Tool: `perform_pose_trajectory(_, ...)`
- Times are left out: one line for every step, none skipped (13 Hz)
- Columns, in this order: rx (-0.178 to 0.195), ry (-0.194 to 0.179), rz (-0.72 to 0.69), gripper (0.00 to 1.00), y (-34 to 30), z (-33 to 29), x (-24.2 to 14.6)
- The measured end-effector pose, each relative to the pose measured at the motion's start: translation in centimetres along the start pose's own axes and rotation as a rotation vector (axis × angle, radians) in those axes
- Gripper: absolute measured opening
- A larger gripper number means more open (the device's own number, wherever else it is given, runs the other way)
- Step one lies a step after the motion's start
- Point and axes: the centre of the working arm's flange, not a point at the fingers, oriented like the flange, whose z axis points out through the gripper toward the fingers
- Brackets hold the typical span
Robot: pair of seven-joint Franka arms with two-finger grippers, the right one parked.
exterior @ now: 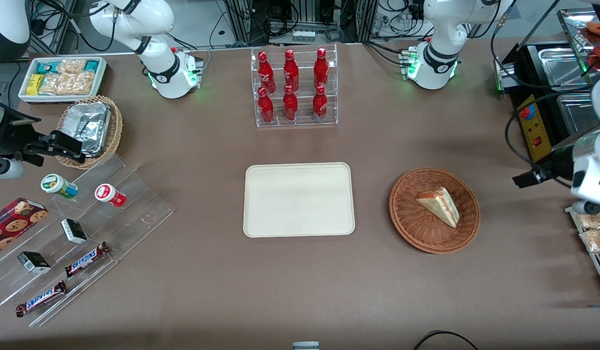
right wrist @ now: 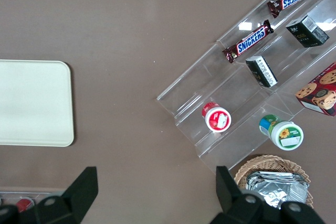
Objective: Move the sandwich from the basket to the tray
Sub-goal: 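Move the left gripper over the wrapped sandwich in the wicker basket, then lower the open left gripper around the sandwich and close it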
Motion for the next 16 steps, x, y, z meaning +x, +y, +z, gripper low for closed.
perform_pose_trajectory(-0.001, -0.001, -0.036, 1.00, 0.5, 1.1, 0.7)
perform_pose_trajectory(-0.008, 0.002, -0.072, 1.00, 1.0, 2.1, 1.4)
perform_pose_trajectory(-0.023, 0.006, -0.103, 1.00, 1.5, 2.9, 2.1)
perform_pose_trajectory(-0.040, 0.011, -0.134, 1.00, 2.0, 3.5, 2.6)
perform_pose_trajectory(-0.051, 0.015, -0.164, 1.00, 2.4, 4.0, 3.0)
perform_pose_trajectory(-0.060, 0.019, -0.198, 1.00, 2.8, 4.4, 3.2)
perform_pose_trajectory(-0.066, 0.017, -0.231, 1.00, 3.4, 4.9, 3.4)
perform_pose_trajectory(-0.066, 0.010, -0.250, 1.00, 4.2, 5.5, 3.3)
perform_pose_trajectory(-0.058, -0.001, -0.264, 1.00, 5.1, 6.2, 3.0)
perform_pose_trajectory(-0.049, -0.012, -0.283, 1.00, 5.7, 6.9, 2.7)
perform_pose_trajectory(-0.045, -0.019, -0.300, 1.00, 6.2, 7.5, 2.5)
perform_pose_trajectory(-0.045, -0.020, -0.316, 1.00, 6.8, 8.2, 2.2)
perform_pose_trajectory(-0.049, -0.014, -0.338, 1.00, 7.3, 8.9, 2.0)
perform_pose_trajectory(-0.052, -0.007, -0.361, 1.00, 7.8, 9.8, 1.9)
perform_pose_trajectory(-0.052, -0.006, -0.375, 1.00, 8.1, 10.9, 1.8)
perform_pose_trajectory(-0.049, -0.007, -0.384, 1.00, 8.4, 12.3, 1.5)
